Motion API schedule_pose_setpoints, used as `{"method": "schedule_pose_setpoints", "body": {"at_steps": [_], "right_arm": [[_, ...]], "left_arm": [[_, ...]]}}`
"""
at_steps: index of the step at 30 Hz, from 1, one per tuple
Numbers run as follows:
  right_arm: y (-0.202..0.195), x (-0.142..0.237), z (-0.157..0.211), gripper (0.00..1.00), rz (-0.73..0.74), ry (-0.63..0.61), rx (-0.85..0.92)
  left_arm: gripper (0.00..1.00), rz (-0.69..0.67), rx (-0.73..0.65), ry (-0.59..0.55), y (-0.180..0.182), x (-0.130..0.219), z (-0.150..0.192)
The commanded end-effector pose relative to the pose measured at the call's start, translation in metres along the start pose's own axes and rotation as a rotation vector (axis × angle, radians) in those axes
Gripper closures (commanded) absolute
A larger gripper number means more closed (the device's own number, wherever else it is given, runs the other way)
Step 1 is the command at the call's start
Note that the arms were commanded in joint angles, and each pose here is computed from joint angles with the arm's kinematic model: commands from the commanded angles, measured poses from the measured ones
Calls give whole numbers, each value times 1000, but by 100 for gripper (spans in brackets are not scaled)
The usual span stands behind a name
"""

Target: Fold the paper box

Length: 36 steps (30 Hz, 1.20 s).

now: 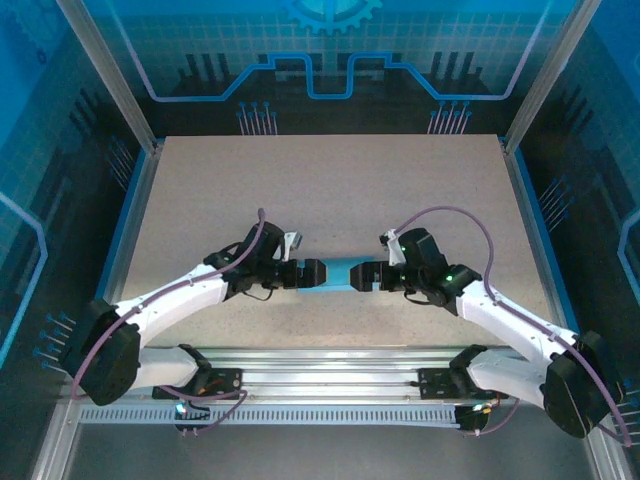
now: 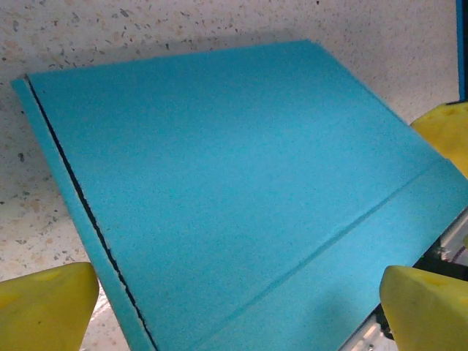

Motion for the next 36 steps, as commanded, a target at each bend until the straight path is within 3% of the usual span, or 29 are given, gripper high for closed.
{"method": "schedule_pose_setpoints", "body": {"at_steps": [1,11,36], "right_arm": [[8,11,-8,0,-34,-2,-28],[10,25,-10,0,-10,3,-70],[2,15,-13,0,42,39,-114]], "left_arm": [[1,58,36,17,-20,17,0],[1,59,114,26,-27,31,-2],[1,42,146,67,-29,13,-21]]}}
Point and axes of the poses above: each hand's point on the last joint's axis, 136 mm out from that joint toward the fingers, its own x axis back along the fingers, its own y axis along the line the jaws close on, z = x × y, the point moved 4 cm from there along x, back along the fingers, and after that the axes turned 12 degrees about x, right-handed, at the moved point
